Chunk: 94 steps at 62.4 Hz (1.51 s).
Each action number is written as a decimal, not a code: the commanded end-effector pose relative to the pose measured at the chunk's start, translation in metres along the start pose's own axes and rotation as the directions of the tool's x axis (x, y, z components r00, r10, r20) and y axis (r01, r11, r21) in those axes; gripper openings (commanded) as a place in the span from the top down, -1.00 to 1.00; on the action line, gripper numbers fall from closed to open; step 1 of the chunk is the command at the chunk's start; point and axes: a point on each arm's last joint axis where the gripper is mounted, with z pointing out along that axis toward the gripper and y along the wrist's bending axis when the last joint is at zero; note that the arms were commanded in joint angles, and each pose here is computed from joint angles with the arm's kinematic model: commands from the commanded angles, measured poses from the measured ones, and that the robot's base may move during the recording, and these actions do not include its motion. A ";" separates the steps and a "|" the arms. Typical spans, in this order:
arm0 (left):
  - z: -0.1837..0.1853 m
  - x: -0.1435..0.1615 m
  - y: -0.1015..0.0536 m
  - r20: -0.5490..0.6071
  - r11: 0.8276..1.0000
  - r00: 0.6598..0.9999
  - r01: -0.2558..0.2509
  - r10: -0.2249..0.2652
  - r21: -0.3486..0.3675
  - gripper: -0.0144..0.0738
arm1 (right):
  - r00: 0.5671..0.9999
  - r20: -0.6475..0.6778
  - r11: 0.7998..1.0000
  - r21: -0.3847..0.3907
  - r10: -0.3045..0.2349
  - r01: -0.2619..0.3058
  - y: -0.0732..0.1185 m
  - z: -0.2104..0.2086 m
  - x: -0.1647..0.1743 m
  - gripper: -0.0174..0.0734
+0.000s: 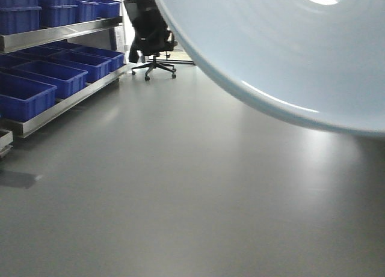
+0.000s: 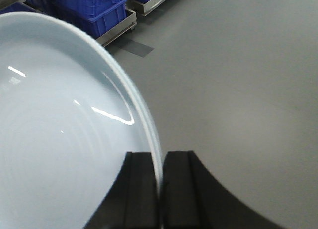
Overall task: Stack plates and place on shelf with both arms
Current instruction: 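Drive the base to the blue-bin shelf while holding the stack up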
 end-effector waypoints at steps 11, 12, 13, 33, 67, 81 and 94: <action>-0.002 -0.019 0.000 0.121 1.000 0.993 0.007 -0.006 -0.005 0.48 | 0.994 0.111 1.000 0.004 0.013 -0.014 0.002 -0.005 -0.016 0.49; -0.002 -0.019 0.000 0.121 1.000 0.993 0.007 -0.006 -0.005 0.48 | 0.994 0.111 1.000 0.004 0.013 -0.014 0.002 -0.005 -0.016 0.49; -0.002 -0.019 0.000 0.121 1.000 0.993 0.007 -0.006 -0.005 0.48 | 0.994 0.111 1.000 0.004 0.013 -0.014 0.002 -0.005 -0.016 0.49; -0.002 -0.019 0.000 0.121 1.000 0.993 0.007 -0.006 -0.005 0.48 | 0.994 0.111 1.000 0.004 0.013 -0.014 0.002 -0.005 -0.016 0.49; -0.002 -0.019 0.000 0.121 1.000 0.993 0.007 -0.006 -0.005 0.48 | 0.994 0.109 1.000 0.004 0.013 -0.014 0.002 -0.005 -0.015 0.49; -0.002 -0.019 0.000 0.121 1.000 0.993 0.007 -0.006 -0.005 0.48 | 0.994 0.109 1.000 0.004 0.013 -0.014 0.002 -0.005 -0.015 0.49; -0.002 -0.019 0.000 0.121 1.000 0.993 0.007 -0.006 -0.005 0.48 | 0.994 0.109 1.000 0.004 0.013 -0.014 0.002 -0.005 -0.015 0.49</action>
